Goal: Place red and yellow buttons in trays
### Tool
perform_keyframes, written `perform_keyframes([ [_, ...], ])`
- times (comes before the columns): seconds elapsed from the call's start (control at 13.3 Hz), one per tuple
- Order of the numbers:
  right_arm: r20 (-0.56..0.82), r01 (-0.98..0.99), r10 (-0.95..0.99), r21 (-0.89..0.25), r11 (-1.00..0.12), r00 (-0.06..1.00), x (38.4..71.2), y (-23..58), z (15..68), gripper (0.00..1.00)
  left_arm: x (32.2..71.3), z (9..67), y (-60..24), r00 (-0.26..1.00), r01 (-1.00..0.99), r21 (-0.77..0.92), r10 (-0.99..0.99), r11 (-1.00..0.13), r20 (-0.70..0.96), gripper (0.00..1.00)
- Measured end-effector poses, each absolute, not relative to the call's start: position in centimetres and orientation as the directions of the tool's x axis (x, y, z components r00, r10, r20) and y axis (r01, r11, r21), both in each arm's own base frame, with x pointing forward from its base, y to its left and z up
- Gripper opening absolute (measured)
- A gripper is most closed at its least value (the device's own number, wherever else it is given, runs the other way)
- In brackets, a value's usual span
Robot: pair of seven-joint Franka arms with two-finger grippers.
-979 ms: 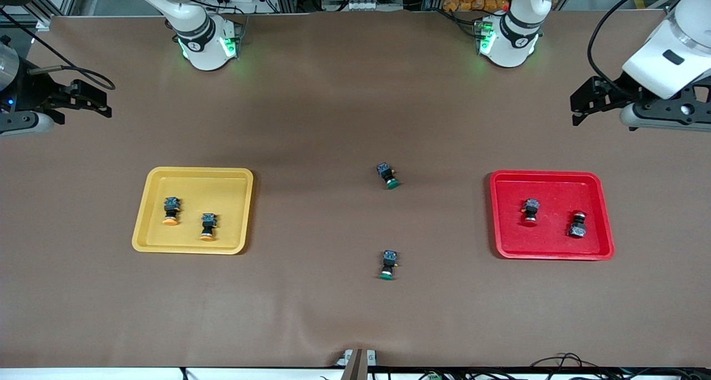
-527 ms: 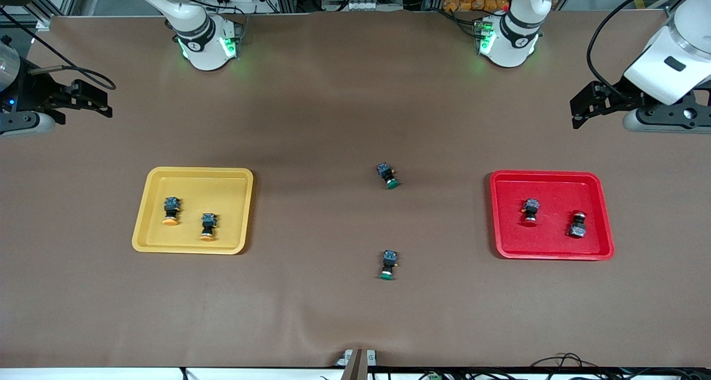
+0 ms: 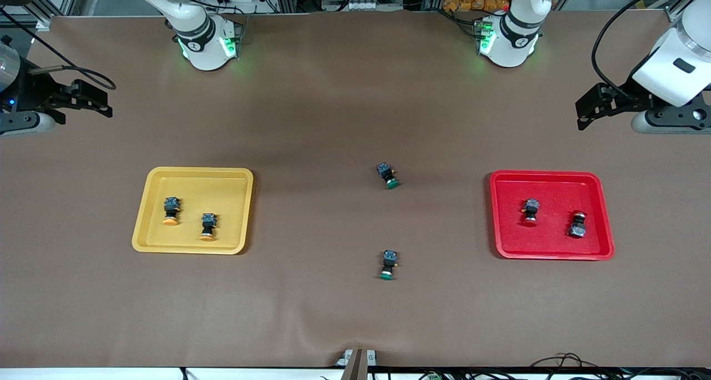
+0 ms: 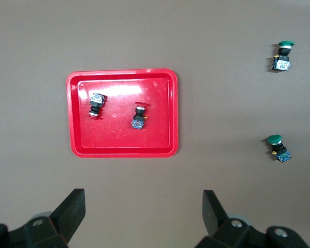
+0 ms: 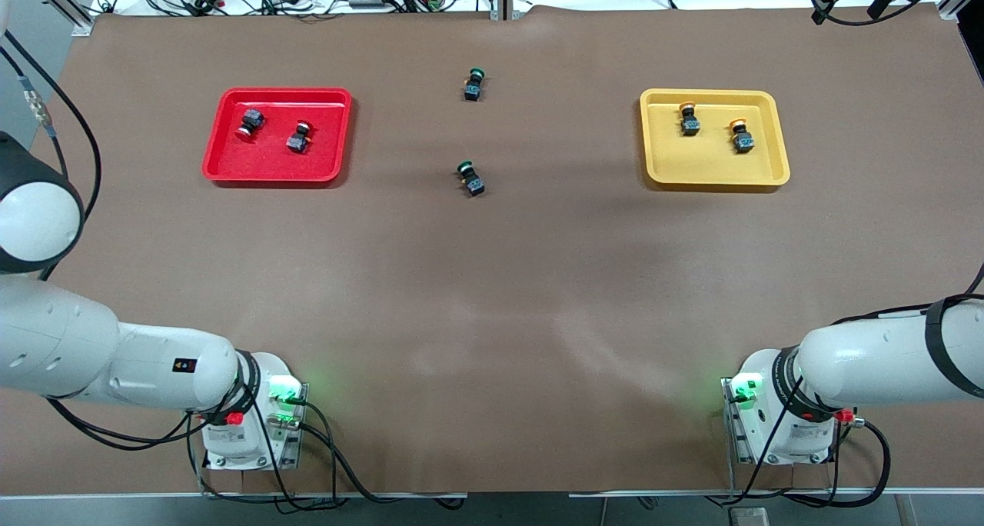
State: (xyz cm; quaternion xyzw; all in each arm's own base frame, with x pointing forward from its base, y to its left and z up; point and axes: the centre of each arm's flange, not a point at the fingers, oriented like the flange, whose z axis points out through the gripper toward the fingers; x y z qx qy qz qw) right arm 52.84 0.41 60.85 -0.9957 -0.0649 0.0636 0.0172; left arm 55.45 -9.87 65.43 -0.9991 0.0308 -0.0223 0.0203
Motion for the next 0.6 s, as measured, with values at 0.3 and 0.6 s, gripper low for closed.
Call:
perform_keyframes([
  [0.3, -0.125, 0.127, 0.131, -0.042, -0.991, 0.983, 52.8, 0.4, 60.9, 1.00, 55.5, 65.4, -9.7, 0.997, -0.057, -0.042, -0.059, -0.997, 0.043, 1.00],
  [0.6, -0.125, 0.127, 0.132, -0.042, -0.991, 0.983, 52.8, 0.4, 60.8, 1.00, 55.9, 65.4, -7.1, 0.999, -0.009, -0.040, -0.010, -0.999, 0.042, 1.00],
])
